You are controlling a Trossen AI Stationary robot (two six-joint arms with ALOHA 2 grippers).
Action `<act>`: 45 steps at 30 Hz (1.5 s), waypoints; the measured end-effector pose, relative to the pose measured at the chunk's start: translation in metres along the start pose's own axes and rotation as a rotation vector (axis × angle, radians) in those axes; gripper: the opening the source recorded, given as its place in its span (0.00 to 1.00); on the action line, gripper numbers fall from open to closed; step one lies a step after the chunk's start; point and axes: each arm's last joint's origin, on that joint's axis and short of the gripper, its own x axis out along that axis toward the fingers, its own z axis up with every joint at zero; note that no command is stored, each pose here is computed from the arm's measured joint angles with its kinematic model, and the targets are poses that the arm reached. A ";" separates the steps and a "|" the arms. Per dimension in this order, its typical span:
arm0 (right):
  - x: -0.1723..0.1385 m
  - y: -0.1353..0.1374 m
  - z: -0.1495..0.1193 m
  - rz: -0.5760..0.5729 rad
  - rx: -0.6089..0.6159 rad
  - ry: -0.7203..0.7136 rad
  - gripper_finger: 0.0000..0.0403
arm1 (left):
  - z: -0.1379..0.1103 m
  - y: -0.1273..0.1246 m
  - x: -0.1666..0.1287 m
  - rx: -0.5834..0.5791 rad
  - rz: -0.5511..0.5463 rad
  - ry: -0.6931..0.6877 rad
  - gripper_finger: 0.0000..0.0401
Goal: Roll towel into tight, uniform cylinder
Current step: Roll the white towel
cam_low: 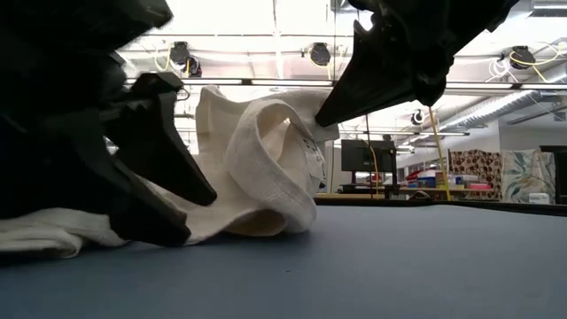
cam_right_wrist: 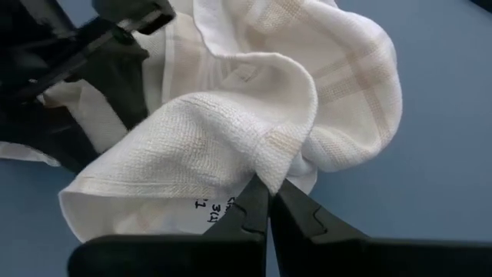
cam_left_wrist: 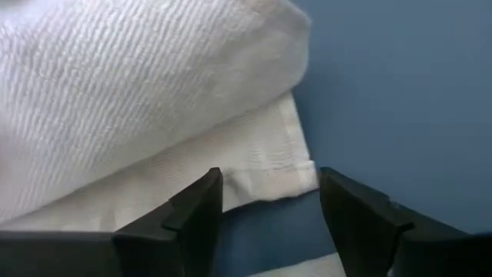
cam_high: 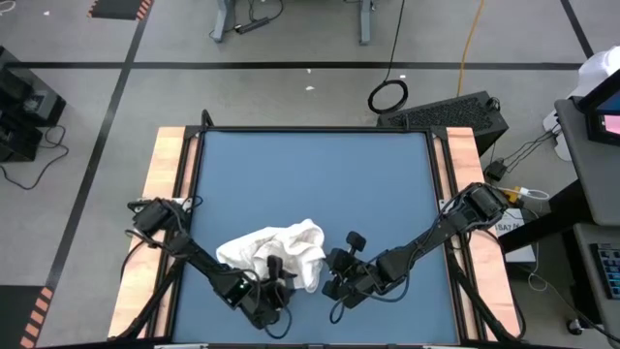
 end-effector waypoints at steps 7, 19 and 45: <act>0.000 0.000 0.000 0.002 0.001 -0.001 0.00 | 0.004 0.015 0.013 0.023 -0.086 0.043 0.39; -0.001 0.001 0.000 0.009 0.002 0.001 0.00 | 0.012 0.033 0.003 0.104 0.023 0.036 0.02; -0.019 -0.030 0.034 -0.069 -0.007 -0.011 0.00 | 0.087 0.112 -0.126 0.140 -0.125 -0.354 0.01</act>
